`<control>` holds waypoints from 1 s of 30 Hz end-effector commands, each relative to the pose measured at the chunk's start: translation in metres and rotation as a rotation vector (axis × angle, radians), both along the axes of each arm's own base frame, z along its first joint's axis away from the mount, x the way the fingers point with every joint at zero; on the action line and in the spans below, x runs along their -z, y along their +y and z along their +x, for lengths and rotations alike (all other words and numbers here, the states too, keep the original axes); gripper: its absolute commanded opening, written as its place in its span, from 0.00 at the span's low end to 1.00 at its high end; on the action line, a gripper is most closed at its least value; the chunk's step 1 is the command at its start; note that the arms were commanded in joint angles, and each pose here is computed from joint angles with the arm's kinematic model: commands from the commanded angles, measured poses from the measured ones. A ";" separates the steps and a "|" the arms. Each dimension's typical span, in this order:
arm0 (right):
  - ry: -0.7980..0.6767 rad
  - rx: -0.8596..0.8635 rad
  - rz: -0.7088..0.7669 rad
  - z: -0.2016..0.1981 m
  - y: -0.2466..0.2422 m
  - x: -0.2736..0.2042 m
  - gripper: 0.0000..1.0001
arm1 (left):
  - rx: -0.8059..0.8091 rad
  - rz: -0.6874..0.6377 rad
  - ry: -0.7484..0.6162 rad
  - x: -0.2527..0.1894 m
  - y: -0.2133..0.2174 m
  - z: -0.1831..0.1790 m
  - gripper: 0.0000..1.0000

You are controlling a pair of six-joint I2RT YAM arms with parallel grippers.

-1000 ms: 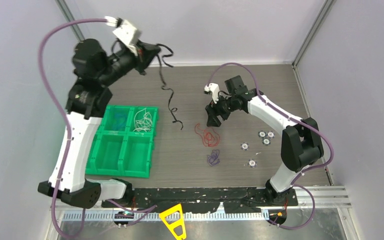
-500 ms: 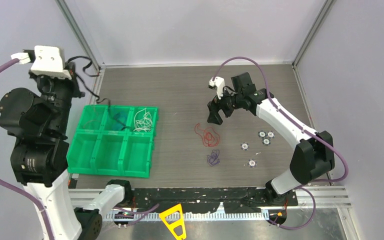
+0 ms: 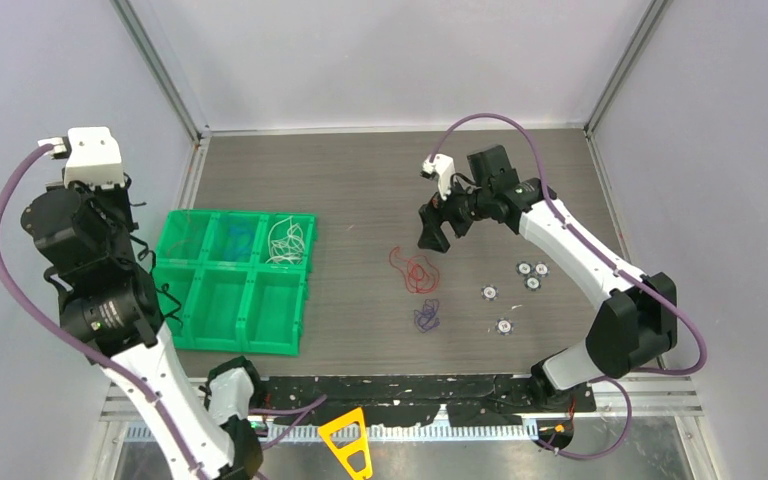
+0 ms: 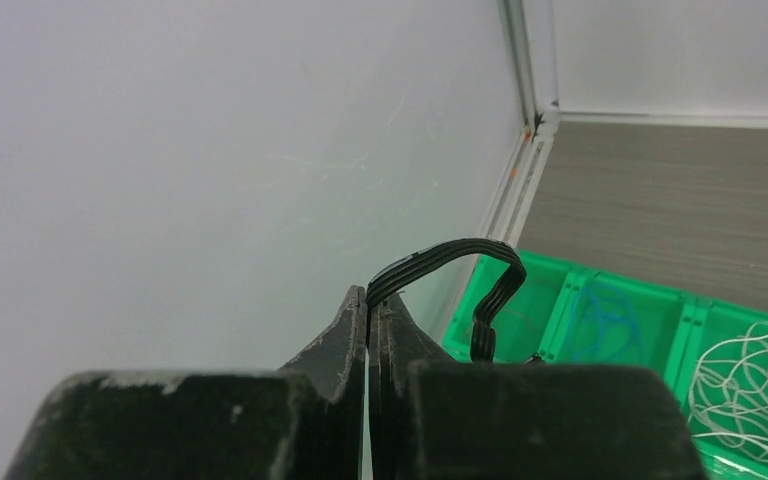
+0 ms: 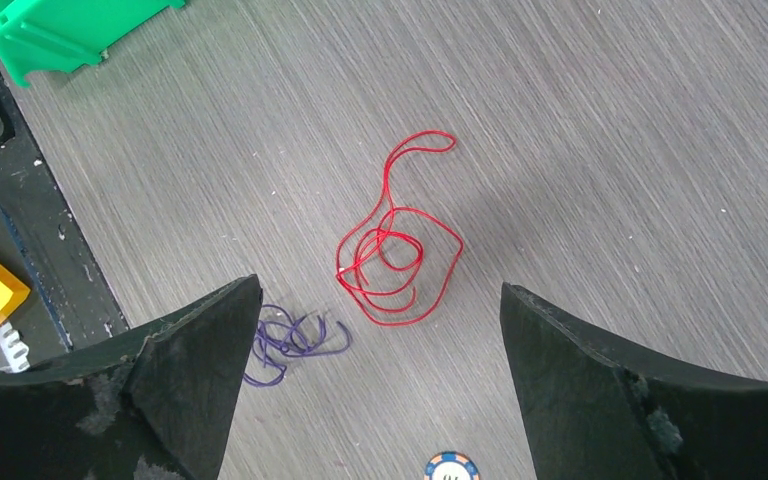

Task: Untangle the cables

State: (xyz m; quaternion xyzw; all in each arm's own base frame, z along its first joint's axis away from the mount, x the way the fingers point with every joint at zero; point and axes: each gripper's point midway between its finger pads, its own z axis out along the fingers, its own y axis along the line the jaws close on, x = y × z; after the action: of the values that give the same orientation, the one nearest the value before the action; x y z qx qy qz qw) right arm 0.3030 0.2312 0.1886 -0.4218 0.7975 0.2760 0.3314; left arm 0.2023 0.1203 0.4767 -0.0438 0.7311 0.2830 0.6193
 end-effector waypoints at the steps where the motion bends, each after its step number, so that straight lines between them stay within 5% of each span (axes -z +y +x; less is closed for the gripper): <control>1: -0.041 -0.005 0.033 -0.007 -0.001 -0.026 0.95 | 0.035 0.068 0.002 0.004 0.020 0.020 0.00; 14: -0.039 0.004 0.012 -0.011 -0.007 -0.031 0.95 | 0.133 0.091 0.128 0.065 0.038 0.042 0.00; 30: -0.028 -0.005 -0.017 -0.019 -0.013 -0.025 0.95 | 0.126 -0.001 0.502 0.231 0.079 0.022 0.00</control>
State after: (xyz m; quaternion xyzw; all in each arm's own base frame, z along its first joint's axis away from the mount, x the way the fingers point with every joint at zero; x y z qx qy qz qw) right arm 0.2813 0.2184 0.1941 -0.4242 0.8068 0.2688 0.3113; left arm 0.2204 0.1866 0.2588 0.0366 0.8625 0.2310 0.4489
